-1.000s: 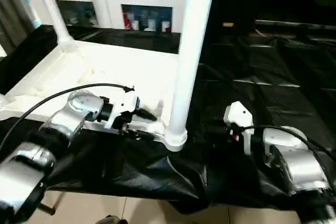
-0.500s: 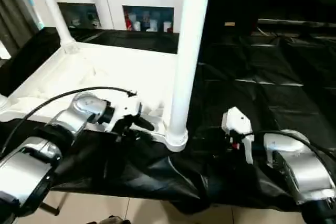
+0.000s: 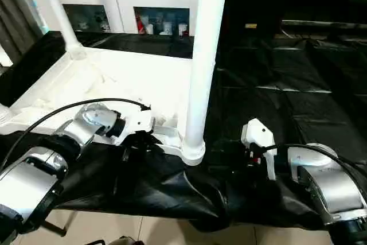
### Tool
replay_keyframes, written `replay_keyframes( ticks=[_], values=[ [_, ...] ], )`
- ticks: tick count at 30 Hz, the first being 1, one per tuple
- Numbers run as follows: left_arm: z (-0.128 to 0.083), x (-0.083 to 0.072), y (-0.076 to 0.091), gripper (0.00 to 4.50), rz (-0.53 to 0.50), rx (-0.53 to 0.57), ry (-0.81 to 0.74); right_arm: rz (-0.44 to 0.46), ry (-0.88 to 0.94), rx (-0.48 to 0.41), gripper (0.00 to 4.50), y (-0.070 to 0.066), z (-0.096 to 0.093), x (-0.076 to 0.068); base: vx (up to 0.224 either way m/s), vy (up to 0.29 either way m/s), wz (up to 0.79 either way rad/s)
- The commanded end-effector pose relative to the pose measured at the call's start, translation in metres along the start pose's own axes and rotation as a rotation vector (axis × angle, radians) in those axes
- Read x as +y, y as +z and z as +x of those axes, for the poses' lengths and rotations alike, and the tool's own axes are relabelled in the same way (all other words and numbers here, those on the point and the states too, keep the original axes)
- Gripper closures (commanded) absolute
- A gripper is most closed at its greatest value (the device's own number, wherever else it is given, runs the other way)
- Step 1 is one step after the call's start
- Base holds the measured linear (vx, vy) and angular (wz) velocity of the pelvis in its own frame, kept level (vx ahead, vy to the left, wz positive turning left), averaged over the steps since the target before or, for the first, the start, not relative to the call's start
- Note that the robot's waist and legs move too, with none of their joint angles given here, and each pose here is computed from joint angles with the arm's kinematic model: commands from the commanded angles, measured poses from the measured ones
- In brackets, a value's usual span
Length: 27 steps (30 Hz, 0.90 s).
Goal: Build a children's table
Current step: Rotate leg to tighten
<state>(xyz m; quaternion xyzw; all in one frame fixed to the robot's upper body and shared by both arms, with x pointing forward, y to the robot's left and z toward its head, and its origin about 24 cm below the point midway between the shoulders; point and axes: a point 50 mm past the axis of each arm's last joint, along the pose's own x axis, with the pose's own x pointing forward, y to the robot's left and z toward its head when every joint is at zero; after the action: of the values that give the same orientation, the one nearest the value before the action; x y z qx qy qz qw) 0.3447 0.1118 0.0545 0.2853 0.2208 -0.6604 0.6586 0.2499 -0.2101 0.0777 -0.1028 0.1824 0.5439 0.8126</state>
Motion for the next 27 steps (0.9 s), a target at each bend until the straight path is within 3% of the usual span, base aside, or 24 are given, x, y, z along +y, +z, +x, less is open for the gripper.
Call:
replay_keyframes(
  ticks=[1, 3, 5, 9, 11, 15, 17, 23, 27],
  values=[
    [-0.008, 0.005, -0.01, 4.46, -0.113, 0.016, 0.098, -0.018, -0.043, -0.009, 0.82, 0.003, 0.001, -0.005, 0.0, 0.0, 0.0],
    [-0.005, 0.006, -0.008, 4.48, -0.171, -0.046, 0.125, -0.021, -0.071, -0.015, 0.82, 0.001, 0.005, -0.007, 0.0, 0.0, 0.0],
    [0.009, 0.003, -0.002, 4.48, -0.243, -0.186, 0.185, -0.021, -0.152, -0.032, 0.82, -0.004, 0.011, -0.013, 0.0, 0.0, 0.0],
    [0.027, -0.01, 0.006, 4.48, -0.174, -0.259, 0.183, 0.034, -0.317, -0.058, 0.82, -0.007, 0.015, -0.031, 0.0, 0.0, 0.0],
    [0.033, -0.015, 0.008, 4.5, -0.148, -0.275, 0.175, 0.052, -0.335, -0.071, 0.55, -0.007, 0.018, -0.034, 0.0, 0.0, 0.0],
    [0.04, -0.02, 0.005, 4.5, -0.147, -0.256, 0.179, 0.043, -0.322, -0.082, 0.28, -0.006, 0.022, -0.034, 0.0, 0.0, 0.0],
    [0.043, -0.026, -0.004, 4.5, -0.125, -0.166, 0.156, 0.012, -0.337, -0.102, 0.1, -0.002, 0.028, -0.034, 0.0, 0.0, 0.0],
    [0.041, -0.028, -0.009, 4.5, -0.097, -0.088, 0.14, 0.004, -0.24, -0.118, 0.1, 0.001, 0.04, -0.028, 0.0, 0.0, 0.0],
    [0.038, -0.026, -0.01, 4.5, -0.074, -0.048, 0.125, -0.012, -0.262, -0.087, 0.1, -0.001, 0.052, -0.033, 0.0, 0.0, 0.0]
  ],
)
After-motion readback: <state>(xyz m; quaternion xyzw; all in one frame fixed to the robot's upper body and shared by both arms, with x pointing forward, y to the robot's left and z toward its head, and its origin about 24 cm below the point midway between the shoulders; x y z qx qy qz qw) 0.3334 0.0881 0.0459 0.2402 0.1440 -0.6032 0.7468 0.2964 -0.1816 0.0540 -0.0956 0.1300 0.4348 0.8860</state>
